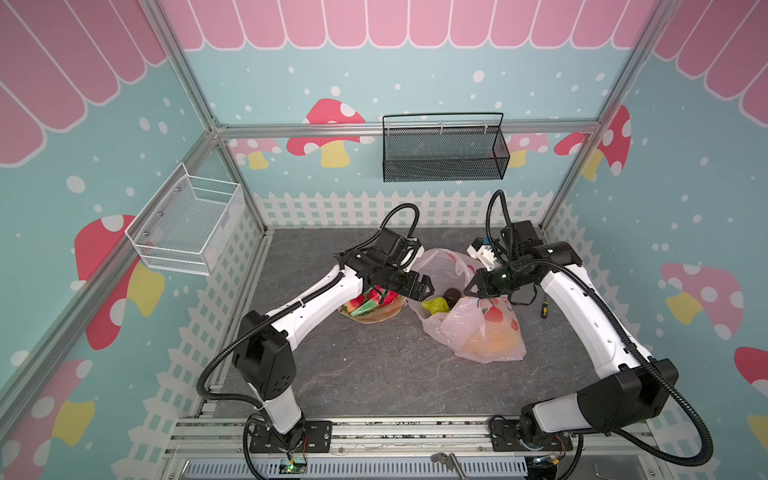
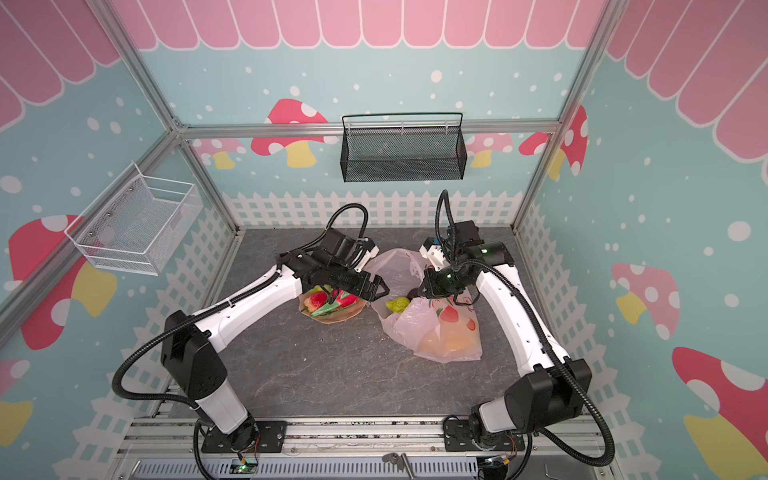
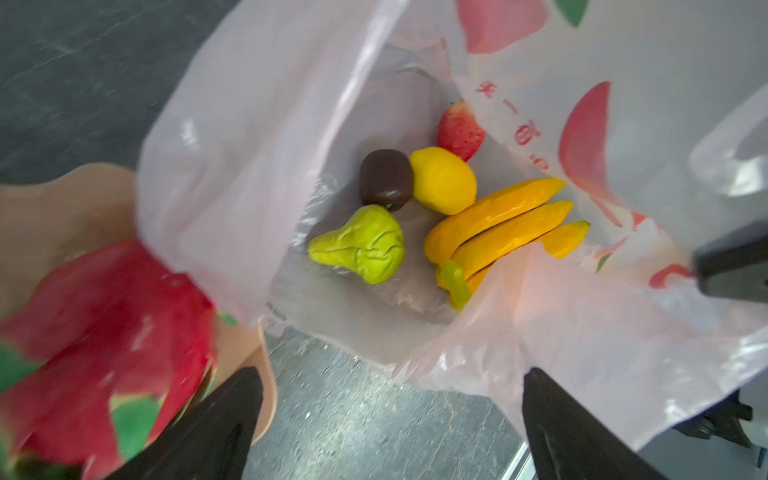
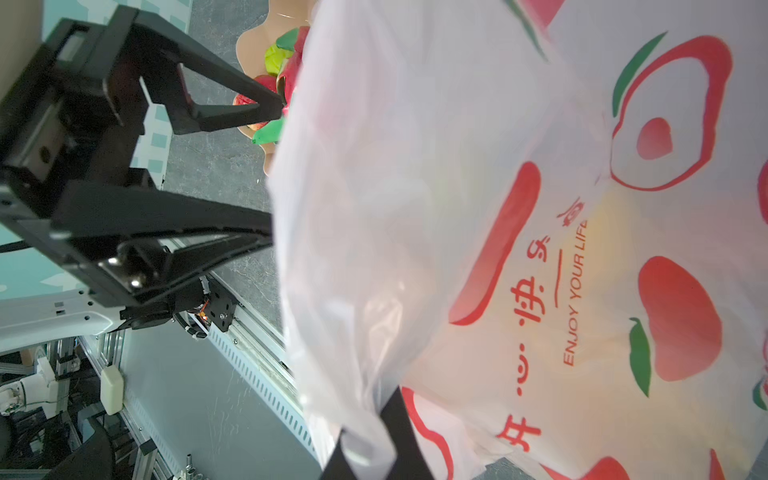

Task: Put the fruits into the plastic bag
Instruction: 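Raise the open left gripper out of the bag back over the bowl, then lower the open left gripper around the green pear in the bowl, then close the left gripper on the green pear and lift it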

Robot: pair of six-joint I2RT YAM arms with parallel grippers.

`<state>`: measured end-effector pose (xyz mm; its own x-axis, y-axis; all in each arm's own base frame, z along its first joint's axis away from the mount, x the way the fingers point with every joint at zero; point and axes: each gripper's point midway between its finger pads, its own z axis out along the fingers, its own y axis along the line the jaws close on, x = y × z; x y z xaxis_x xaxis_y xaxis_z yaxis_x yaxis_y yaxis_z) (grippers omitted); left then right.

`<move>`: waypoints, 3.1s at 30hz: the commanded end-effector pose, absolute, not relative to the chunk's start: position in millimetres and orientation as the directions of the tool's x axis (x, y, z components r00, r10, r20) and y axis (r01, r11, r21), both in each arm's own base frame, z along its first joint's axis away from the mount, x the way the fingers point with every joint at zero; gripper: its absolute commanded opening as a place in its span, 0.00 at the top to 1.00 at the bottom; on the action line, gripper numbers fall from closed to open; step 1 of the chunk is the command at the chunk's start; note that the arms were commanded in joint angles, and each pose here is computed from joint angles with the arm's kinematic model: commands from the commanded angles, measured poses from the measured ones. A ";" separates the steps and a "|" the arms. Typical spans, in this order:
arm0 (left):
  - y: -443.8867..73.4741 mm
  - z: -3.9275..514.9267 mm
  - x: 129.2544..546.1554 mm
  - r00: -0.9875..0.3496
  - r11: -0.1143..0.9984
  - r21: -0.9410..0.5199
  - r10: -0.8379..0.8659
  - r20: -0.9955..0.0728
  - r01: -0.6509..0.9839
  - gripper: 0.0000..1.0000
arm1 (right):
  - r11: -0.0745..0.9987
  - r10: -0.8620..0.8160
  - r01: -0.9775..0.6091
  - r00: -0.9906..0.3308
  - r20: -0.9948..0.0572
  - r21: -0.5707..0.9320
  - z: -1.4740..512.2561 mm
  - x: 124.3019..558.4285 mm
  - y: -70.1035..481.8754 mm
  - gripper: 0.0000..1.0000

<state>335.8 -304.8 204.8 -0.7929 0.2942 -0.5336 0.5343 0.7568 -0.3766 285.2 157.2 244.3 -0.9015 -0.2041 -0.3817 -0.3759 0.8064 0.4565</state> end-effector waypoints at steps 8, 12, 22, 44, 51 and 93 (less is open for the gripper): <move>-175.3 204.1 358.6 -0.875 0.924 -0.290 0.086 -0.476 0.248 0.02 | 0.798 -0.230 -0.401 -0.893 -0.387 0.449 244.4 284.5 159.3 1.00; -141.2 192.2 370.4 -0.900 0.972 -0.162 0.088 -0.427 0.172 0.03 | 0.799 -0.230 -0.401 -0.893 -0.387 0.449 244.5 284.2 159.1 1.00; -114.7 149.3 399.7 -0.950 0.999 -0.026 0.018 -0.311 0.027 0.06 | 0.803 -0.227 -0.395 -0.895 -0.383 0.446 243.9 284.5 158.2 1.00; -125.3 72.1 426.3 -0.981 0.999 -0.007 -0.042 -0.190 -0.041 0.17 | 0.807 -0.224 -0.396 -0.892 -0.392 0.438 246.9 284.0 156.8 1.00; -126.1 58.5 421.3 -0.986 0.999 -0.012 -0.049 -0.162 -0.047 0.25 | 0.806 -0.224 -0.397 -0.891 -0.395 0.439 247.9 283.6 157.1 1.00; -128.1 245.1 433.3 -0.799 0.992 -0.109 -0.010 -0.601 0.069 0.62 | 0.812 -0.219 -0.396 -0.888 -0.405 0.429 253.1 280.0 154.2 1.00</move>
